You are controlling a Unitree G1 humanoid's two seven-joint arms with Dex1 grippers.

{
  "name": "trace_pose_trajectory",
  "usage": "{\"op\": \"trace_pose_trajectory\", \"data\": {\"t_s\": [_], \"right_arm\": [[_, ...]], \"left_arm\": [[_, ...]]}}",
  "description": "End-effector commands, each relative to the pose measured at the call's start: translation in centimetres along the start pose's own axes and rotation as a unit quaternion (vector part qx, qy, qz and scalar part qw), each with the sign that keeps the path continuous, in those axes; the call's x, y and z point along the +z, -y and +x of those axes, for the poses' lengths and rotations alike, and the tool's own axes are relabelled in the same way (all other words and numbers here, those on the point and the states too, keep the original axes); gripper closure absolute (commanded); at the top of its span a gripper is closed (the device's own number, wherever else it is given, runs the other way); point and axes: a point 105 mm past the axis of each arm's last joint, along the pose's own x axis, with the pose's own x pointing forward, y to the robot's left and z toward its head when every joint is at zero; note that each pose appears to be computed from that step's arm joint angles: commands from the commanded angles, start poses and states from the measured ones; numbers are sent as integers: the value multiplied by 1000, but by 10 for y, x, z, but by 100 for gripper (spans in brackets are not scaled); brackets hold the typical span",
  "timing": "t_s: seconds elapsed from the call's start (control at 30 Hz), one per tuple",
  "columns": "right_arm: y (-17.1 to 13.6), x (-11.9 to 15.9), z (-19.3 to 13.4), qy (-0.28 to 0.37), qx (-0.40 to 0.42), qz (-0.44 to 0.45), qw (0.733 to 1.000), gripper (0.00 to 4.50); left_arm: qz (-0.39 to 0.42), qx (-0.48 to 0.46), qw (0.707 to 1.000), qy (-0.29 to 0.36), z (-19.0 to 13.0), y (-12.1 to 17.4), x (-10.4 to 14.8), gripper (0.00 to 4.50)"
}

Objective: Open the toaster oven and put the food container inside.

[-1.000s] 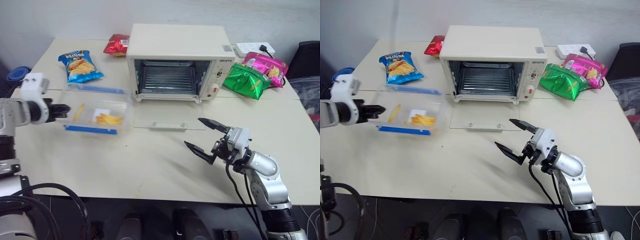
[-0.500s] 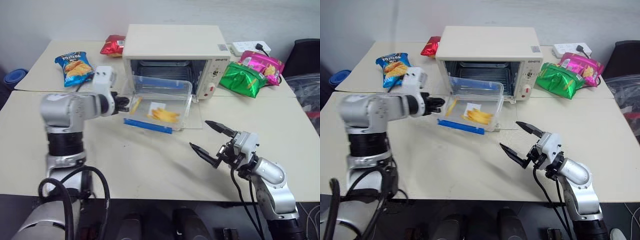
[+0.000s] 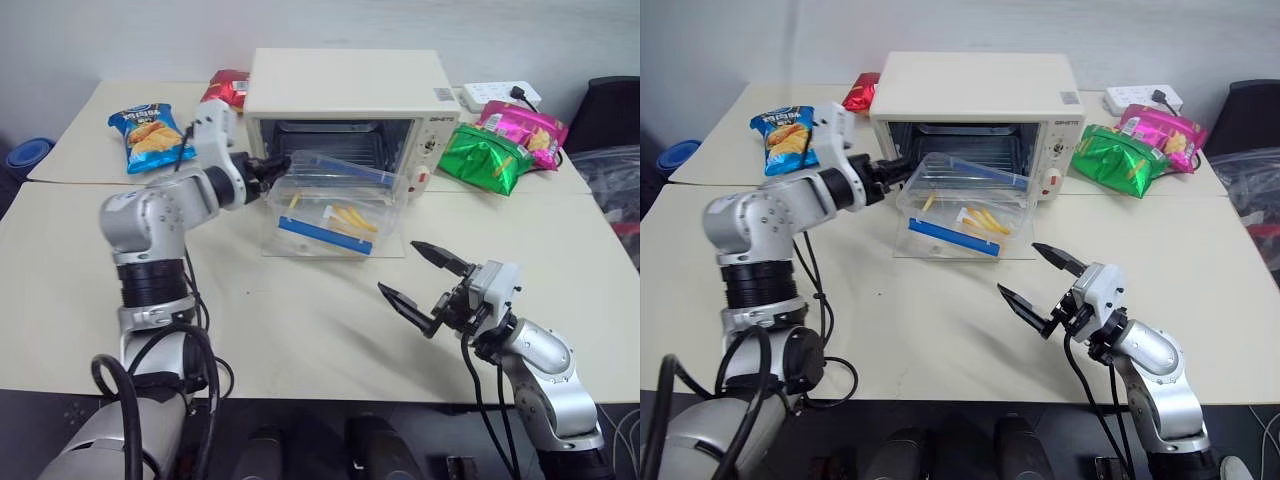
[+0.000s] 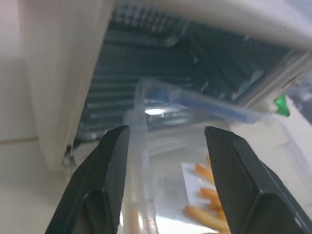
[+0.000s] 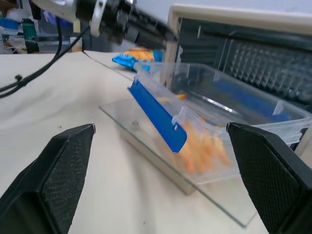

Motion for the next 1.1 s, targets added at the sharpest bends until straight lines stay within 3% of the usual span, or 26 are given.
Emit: {"op": "trace_pose_trajectory", "data": {"t_s": [0.03, 0.13, 0.2, 0.27, 0.47, 0.6, 0.83, 1.1], "right_arm": [[-5, 19, 3, 15, 17, 3, 1000, 0], [-11, 16, 6, -13, 40, 18, 999, 18], [-15, 6, 9, -50, 54, 25, 997, 55], [-14, -4, 13, -78, 56, 23, 995, 120], [7, -25, 36, -128, 38, 1, 991, 324], [47, -27, 54, -139, -8, -43, 989, 447], [91, -26, 84, -139, -42, -82, 986, 447], [108, -22, 130, -95, -73, -60, 991, 447]], "left_arm": [[56, -72, 996, 20, -27, 8, 12, 191], [123, -112, 986, 3, -52, -3, 1, 188], [210, -172, 962, -32, -72, -5, -24, 228], [260, -225, 936, -72, -81, -4, -52, 274], [260, -273, 923, -78, -51, 15, -95, 450], [256, -241, 935, -44, -20, 22, -100, 450], [239, -166, 956, 22, 21, 23, -85, 450], [234, -36, 967, 94, 56, 9, -52, 450]]}}
